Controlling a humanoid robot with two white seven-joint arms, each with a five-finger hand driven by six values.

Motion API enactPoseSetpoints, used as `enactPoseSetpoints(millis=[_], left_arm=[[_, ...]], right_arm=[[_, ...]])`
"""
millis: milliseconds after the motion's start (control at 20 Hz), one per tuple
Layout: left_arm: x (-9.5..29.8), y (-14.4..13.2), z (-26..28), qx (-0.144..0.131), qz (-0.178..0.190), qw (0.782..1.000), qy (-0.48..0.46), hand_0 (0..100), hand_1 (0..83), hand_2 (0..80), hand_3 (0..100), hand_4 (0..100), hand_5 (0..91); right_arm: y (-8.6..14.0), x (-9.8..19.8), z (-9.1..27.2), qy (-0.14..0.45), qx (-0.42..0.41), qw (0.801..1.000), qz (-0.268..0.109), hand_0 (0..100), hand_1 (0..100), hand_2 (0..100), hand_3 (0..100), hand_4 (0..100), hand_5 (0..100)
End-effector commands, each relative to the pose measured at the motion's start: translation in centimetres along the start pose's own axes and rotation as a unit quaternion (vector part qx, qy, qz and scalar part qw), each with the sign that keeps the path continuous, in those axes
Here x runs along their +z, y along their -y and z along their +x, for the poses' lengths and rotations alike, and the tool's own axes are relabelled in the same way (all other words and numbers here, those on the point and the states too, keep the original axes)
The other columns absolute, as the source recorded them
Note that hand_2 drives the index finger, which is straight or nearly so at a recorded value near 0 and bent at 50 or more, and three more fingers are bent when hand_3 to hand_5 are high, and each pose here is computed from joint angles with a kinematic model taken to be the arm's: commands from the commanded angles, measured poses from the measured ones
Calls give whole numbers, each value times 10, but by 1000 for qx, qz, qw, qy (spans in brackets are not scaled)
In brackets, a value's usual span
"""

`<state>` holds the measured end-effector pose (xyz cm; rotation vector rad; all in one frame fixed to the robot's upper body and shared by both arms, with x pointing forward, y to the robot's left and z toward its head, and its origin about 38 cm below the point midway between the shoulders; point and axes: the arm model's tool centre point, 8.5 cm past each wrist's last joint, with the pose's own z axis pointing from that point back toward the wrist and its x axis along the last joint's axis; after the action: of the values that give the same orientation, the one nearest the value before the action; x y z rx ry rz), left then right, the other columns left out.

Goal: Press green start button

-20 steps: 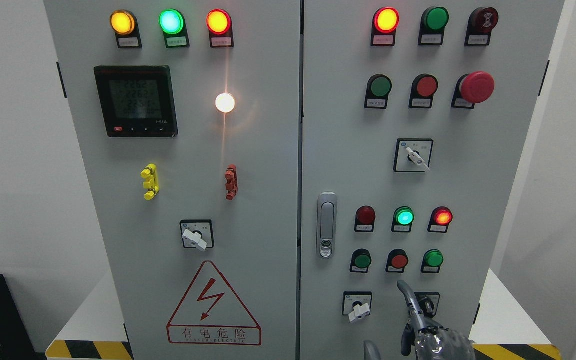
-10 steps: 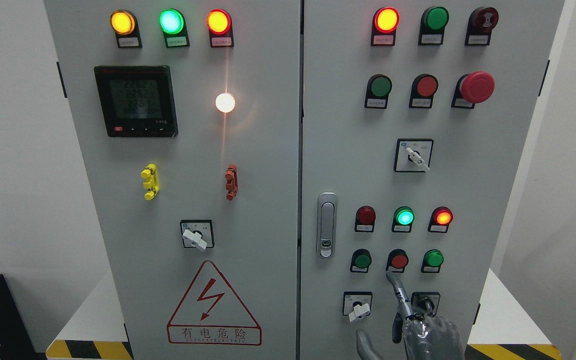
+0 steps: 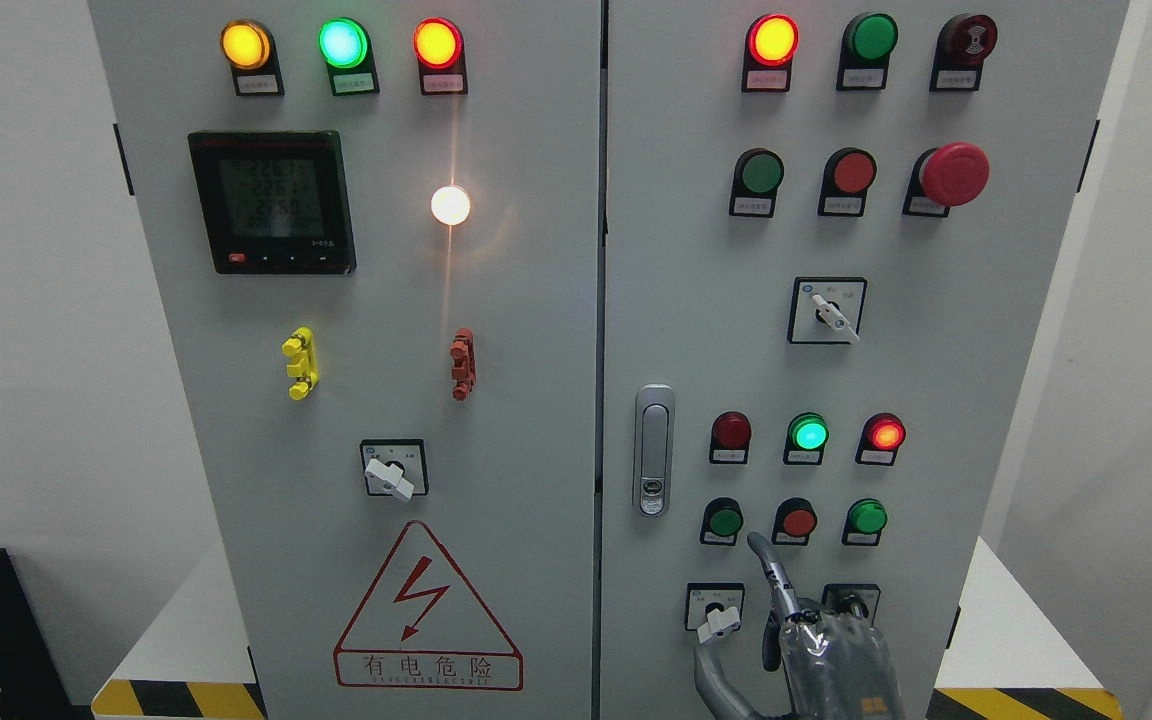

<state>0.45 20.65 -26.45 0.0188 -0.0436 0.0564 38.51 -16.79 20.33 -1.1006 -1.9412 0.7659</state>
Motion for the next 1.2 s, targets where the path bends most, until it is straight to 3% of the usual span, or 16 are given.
enactPoseSetpoints(millis=[0, 1150], left_arm=[[-1, 2, 24, 0, -3, 1000, 25, 120, 556, 0, 0, 0, 0], [-1, 2, 24, 0, -3, 1000, 25, 120, 556, 0, 0, 0, 0]], right_arm=[[-20, -9, -1, 0, -4, 1000, 25, 417, 331, 0, 905, 849, 964], [-22, -17, -2, 0, -10, 1000, 25, 437, 340, 0, 912, 846, 958]])
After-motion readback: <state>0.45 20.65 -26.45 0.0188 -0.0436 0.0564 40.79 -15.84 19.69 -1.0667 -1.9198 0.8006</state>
